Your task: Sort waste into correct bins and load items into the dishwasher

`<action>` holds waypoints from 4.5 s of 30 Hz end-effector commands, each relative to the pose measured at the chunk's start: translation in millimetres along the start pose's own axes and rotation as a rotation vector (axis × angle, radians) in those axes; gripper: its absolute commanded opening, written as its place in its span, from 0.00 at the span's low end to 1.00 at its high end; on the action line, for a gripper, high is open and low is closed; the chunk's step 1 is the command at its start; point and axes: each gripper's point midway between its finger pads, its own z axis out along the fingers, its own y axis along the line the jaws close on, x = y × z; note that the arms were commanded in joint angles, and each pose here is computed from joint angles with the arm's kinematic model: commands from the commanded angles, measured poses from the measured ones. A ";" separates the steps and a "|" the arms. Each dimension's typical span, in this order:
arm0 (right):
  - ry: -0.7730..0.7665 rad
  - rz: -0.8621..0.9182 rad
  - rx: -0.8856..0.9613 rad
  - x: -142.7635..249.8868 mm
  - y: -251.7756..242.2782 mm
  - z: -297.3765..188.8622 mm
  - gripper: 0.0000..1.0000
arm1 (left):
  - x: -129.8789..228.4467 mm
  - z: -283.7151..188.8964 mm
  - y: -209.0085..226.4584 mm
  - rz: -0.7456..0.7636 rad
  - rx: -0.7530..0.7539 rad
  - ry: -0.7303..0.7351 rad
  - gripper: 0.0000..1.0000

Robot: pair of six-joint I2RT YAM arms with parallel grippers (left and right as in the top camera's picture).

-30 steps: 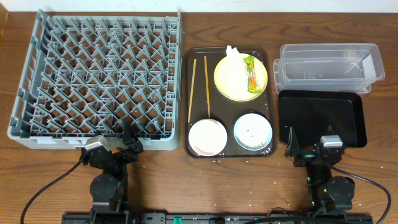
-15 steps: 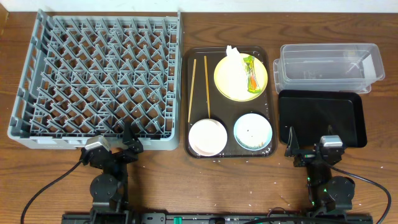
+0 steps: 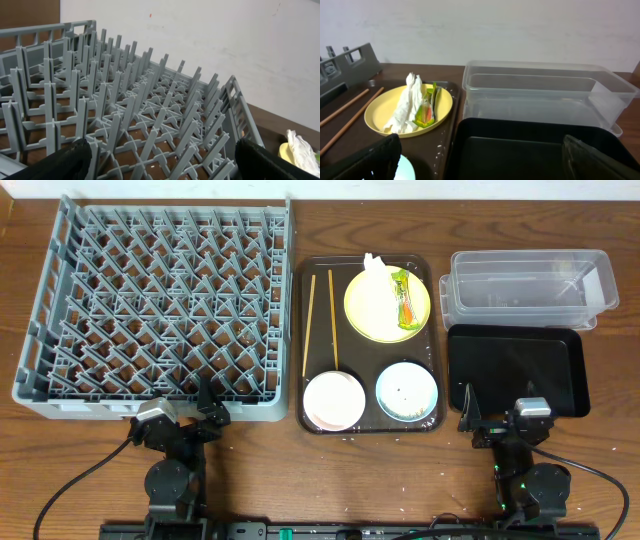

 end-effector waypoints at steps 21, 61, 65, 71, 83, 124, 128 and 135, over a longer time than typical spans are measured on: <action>0.003 -0.010 0.002 1.1 -1.1 -0.1 0.99 | 16.3 1.3 8.7 0.029 -0.033 0.046 0.93; 0.002 -0.010 0.002 1.0 -1.1 -0.1 0.99 | 16.4 1.3 8.8 0.029 -0.033 0.047 0.93; 0.001 -0.148 0.108 -1.1 -19.2 -1.1 0.99 | 16.4 1.3 8.8 0.029 -0.033 0.047 0.93; 0.002 -0.178 0.107 -1.2 -19.0 -1.1 0.99 | 16.2 1.3 8.5 0.029 -0.032 0.046 0.93; -0.140 0.077 -0.294 -37.1 48.3 -10.0 0.99 | -0.6 -11.2 -62.1 0.009 0.357 0.035 0.93; 0.721 0.040 -0.292 -18.3 187.9 213.4 0.72 | -61.4 51.0 -101.0 0.039 0.067 0.842 0.93; 0.757 -0.083 -0.091 29.8 173.7 227.4 0.72 | -53.8 55.1 -99.2 0.040 0.056 0.868 0.93; 0.823 -0.053 0.024 100.3 159.1 248.1 0.70 | -44.6 57.9 -96.7 0.040 0.043 0.902 0.93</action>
